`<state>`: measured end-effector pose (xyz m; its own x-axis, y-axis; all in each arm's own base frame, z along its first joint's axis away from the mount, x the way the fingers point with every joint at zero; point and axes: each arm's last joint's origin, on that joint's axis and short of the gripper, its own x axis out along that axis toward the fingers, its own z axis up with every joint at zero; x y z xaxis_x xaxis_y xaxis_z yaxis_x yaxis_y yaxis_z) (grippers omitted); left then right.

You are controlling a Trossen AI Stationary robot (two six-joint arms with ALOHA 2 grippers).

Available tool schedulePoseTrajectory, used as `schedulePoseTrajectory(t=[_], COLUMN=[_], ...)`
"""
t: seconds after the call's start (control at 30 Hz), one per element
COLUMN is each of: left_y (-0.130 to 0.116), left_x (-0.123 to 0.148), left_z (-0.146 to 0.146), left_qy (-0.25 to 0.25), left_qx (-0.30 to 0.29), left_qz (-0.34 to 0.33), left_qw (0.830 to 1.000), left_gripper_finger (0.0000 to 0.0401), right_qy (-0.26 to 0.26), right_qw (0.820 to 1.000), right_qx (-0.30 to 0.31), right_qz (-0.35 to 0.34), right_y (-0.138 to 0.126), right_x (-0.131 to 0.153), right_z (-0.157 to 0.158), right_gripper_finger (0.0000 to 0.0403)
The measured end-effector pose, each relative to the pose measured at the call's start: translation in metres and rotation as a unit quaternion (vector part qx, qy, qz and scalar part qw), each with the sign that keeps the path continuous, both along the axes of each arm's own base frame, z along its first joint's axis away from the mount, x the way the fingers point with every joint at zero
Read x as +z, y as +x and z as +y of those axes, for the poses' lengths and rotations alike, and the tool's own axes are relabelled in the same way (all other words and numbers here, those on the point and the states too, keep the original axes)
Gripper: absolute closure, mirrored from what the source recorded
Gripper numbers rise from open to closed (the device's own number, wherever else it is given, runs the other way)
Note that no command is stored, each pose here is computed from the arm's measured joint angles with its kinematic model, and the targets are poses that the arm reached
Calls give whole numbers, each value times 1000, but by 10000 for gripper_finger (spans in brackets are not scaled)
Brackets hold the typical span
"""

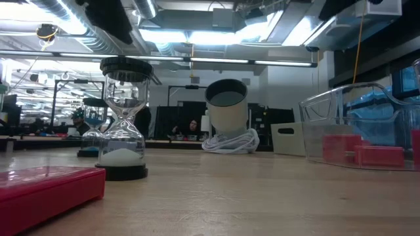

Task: Pick & Place Office items
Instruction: Put the top blue hourglass into the bottom transparent bin

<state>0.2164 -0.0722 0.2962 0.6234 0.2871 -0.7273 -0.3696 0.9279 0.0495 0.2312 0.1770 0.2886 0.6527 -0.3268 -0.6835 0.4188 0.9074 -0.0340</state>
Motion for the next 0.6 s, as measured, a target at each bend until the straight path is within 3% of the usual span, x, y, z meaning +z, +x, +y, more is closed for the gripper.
schedulePoseTrajectory(t=[0.1,0.23,0.43,0.6], left_y=[1,-1,-13,-15], left_x=[-2,-7,-15,-23], left_z=[-9,-11,12,27], left_qy=[-9,1,-19,-32], left_qx=[-42,-35,129,192], left_qz=[9,30,76,93], left_qw=[999,999,989,976], left_gripper_finger=[136,136,132,123], right_qy=[2,-4,0,-5], right_qw=[1000,999,999,999], right_qx=[3,6,9,11], right_qz=[20,33,47,43], right_y=[7,14,20,26], right_x=[-1,-1,-1,0], right_z=[-8,-18,-27,-32], right_gripper_finger=[64,64,64,64])
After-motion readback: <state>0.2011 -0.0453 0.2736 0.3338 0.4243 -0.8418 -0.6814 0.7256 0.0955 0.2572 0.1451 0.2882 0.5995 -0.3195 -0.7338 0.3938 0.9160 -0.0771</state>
